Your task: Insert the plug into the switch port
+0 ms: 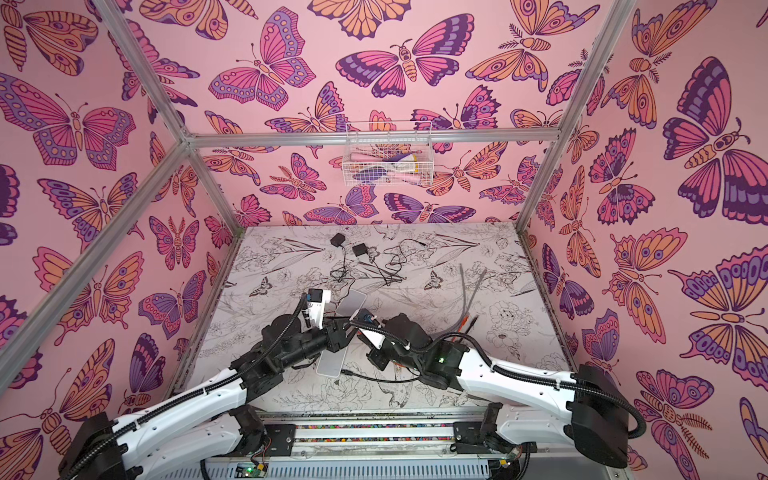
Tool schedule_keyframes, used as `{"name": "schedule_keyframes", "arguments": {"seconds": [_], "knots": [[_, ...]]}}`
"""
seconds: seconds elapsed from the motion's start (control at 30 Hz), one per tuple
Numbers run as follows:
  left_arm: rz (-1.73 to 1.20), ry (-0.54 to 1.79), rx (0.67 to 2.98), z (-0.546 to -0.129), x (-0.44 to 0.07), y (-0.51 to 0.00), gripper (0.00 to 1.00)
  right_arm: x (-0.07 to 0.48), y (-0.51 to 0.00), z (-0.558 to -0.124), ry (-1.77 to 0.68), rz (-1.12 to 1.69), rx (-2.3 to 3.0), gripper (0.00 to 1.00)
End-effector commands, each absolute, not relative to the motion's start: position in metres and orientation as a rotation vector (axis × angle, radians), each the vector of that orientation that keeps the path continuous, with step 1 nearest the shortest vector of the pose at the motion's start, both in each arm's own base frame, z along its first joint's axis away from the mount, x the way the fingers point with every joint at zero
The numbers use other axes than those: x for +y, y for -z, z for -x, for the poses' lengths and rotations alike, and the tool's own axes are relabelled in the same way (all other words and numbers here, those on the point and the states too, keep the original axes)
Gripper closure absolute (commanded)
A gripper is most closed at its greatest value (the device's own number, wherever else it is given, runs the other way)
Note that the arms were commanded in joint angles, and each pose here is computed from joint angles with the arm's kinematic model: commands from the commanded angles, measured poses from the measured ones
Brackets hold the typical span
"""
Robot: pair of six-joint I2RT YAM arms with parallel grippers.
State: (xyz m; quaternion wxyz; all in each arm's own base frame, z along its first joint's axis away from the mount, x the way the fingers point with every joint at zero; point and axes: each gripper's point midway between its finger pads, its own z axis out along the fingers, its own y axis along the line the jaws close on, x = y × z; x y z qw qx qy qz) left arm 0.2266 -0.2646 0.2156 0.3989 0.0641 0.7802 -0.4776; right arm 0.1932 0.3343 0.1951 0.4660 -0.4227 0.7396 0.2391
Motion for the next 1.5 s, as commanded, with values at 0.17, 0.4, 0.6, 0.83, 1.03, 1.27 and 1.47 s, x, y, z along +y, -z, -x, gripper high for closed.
{"name": "schedule_keyframes", "arguments": {"seconds": [0.17, 0.4, 0.6, 0.83, 1.03, 1.27, 1.47], "knots": [[-0.165, 1.235, 2.025, -0.225, -0.270, -0.202, 0.53, 0.334, -0.212, -0.201, -0.554, 0.992, 1.764, 1.00], [-0.173, 1.257, 2.034, -0.223, -0.274, -0.200, 0.75, 0.334, -0.211, -0.203, -0.541, 0.990, 1.765, 1.00], [-0.182, 1.255, 2.028, -0.223, -0.274, -0.196, 1.00, 0.335, -0.211, -0.204, -0.535, 0.988, 1.766, 0.98], [-0.227, 1.230, 1.948, -0.222, -0.264, -0.202, 1.00, 0.321, -0.229, -0.182, -0.649, 1.053, 1.748, 0.59], [-0.310, 1.262, 1.831, -0.217, -0.259, -0.219, 1.00, 0.296, -0.245, -0.168, -0.946, 1.064, 1.779, 0.55], [-0.469, 1.363, 1.635, -0.198, -0.266, -0.252, 1.00, 0.295, -0.246, -0.148, -1.224, 1.185, 1.805, 0.56], [-0.559, 1.444, 1.506, -0.183, -0.271, -0.276, 1.00, 0.305, -0.244, -0.146, -1.275, 1.255, 1.800, 0.59]]}}
